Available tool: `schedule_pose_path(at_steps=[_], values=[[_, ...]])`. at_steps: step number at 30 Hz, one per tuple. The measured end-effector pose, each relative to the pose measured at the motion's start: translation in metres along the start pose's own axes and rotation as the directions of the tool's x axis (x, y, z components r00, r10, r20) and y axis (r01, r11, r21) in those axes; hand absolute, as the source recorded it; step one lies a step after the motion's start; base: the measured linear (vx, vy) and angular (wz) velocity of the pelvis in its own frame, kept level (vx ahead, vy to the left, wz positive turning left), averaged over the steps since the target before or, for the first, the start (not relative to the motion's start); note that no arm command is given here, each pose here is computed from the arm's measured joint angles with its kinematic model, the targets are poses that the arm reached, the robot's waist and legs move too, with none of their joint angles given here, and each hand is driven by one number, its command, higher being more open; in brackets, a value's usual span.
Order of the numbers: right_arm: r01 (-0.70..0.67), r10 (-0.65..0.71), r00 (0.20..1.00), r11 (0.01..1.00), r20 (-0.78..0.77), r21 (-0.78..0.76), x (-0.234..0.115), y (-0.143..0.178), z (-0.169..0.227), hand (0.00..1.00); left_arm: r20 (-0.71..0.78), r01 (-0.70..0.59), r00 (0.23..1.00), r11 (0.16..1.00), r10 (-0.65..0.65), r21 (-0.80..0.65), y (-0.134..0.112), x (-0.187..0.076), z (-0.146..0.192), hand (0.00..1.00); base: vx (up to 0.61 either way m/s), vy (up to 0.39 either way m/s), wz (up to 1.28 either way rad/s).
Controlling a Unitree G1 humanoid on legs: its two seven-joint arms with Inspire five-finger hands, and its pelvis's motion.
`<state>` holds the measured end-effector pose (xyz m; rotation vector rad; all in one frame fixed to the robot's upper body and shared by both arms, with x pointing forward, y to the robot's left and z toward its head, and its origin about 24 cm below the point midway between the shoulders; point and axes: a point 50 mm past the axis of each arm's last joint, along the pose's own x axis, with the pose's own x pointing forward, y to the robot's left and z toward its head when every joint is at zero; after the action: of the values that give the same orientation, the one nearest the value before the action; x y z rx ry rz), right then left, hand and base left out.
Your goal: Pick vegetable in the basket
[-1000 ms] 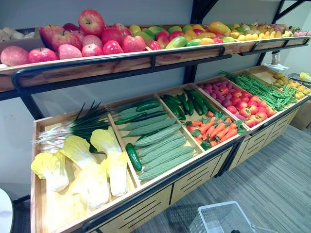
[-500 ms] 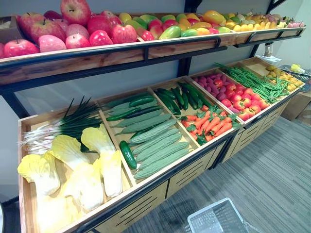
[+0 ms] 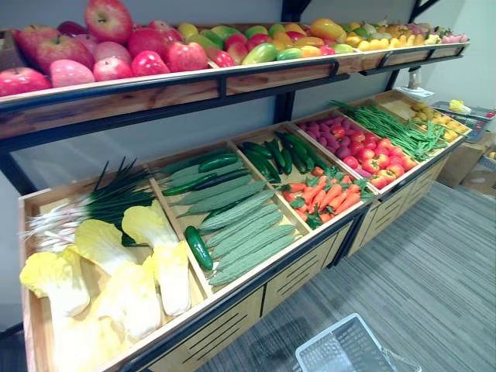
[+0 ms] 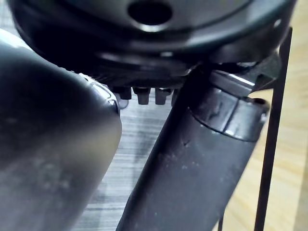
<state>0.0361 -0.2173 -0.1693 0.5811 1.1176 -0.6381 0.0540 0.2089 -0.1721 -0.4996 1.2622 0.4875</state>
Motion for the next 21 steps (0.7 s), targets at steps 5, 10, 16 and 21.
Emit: schedule_pose_path(at_steps=[5, 10, 16, 21], values=[[-0.009, 0.010, 1.000, 1.000, -0.020, 0.009, -0.001, -0.001, -0.004, 0.00, 0.021, -0.027, 0.999, 0.997, 0.025, 0.068, -0.001, 0.001, 0.013, 1.00, 0.02, -0.076, -0.56], [0.019, -0.019, 0.999, 1.000, -0.042, -0.007, -0.004, -0.015, -0.005, 0.00, 0.076, -0.037, 0.996, 0.995, 0.044, -0.094, -0.007, 0.001, 0.016, 1.00, 0.09, -0.179, -0.79], [-0.009, 0.007, 1.000, 0.996, -0.026, -0.090, -0.002, -0.005, 0.001, 0.00, 0.104, -0.001, 0.994, 0.962, 0.030, -0.273, -0.016, 0.000, 0.011, 1.00, 0.06, 0.075, -1.06], [-0.045, 0.043, 0.999, 0.994, -0.017, -0.104, -0.001, 0.005, -0.004, 0.00, 0.075, -0.031, 0.996, 0.948, 0.058, -0.316, -0.002, -0.002, 0.002, 1.00, 0.12, 0.190, -0.88]])
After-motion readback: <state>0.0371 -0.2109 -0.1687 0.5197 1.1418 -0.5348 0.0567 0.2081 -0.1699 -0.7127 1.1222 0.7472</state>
